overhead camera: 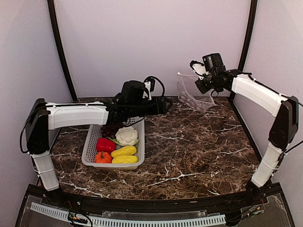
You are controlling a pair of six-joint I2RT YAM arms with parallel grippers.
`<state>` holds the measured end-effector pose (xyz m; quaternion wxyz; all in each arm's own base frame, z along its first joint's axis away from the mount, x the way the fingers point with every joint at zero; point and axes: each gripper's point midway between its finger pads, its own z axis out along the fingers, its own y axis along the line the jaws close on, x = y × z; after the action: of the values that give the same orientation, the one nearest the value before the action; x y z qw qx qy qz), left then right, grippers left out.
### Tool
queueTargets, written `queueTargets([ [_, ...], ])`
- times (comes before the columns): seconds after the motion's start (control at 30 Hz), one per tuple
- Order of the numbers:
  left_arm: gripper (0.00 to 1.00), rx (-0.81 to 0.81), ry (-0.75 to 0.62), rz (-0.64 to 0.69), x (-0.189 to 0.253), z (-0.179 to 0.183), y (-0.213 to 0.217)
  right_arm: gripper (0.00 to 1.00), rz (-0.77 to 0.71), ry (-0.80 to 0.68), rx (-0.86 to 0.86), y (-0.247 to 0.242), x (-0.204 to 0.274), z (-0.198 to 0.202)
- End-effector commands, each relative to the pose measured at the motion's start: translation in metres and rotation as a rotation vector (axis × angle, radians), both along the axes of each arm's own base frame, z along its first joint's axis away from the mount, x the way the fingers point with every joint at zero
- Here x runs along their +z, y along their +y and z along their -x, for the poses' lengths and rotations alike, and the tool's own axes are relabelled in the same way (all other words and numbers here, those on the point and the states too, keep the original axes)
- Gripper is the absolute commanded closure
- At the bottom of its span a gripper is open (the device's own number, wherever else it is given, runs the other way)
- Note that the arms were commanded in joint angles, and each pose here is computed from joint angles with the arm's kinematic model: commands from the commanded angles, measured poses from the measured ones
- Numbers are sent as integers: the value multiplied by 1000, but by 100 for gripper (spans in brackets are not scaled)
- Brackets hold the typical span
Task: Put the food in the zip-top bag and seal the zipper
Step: Open the zipper food storage bag at the center of the board, then pick up the fake vegetable from the bin.
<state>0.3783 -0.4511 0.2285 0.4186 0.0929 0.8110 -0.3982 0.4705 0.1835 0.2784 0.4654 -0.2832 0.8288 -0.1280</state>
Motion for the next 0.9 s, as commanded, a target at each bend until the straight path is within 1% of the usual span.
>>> queueTargets([
  [0.0, 21, 94, -188, -216, 46, 6, 71, 100, 0, -138, -83, -39, 51, -31],
  [0.03, 21, 116, -162, -284, 40, 9, 90, 100, 11, -156, -105, -49, 59, -36],
  [0.07, 20, 116, -117, -351, 23, 14, 103, 100, 27, -176, -131, -60, 68, -39],
  [0.2, 17, 186, -35, -464, 11, 29, 159, 100, 74, -247, -171, -78, 99, -39],
  [0.27, 15, 218, 22, -501, 0, 36, 182, 100, 43, -233, -142, -72, 96, -32],
  [0.37, 13, 255, 94, -553, -17, 42, 210, 100, 23, -159, -64, -46, 64, -18],
  [0.43, 12, 281, 142, -601, -27, 45, 227, 100, 12, -82, 13, -21, 29, -4],
  [0.53, 11, 284, 200, -664, -42, 50, 242, 100, -87, 93, 168, 21, -28, 24],
  [0.6, 11, 265, 239, -688, -53, 50, 245, 100, -157, 224, 235, 41, -66, 43],
  [0.67, 10, 233, 288, -699, -66, 50, 244, 100, -210, 332, 288, 56, -92, 56],
  [0.73, 7, 206, 333, -705, -76, 49, 242, 100, -233, 386, 307, 62, -105, 60],
  [0.77, 3, 198, 342, -700, -77, 48, 240, 100, -239, 396, 310, 63, -107, 61],
  [0.87, 1, 119, 381, -670, -90, 50, 223, 100, -253, 395, 326, 66, -103, 63],
])
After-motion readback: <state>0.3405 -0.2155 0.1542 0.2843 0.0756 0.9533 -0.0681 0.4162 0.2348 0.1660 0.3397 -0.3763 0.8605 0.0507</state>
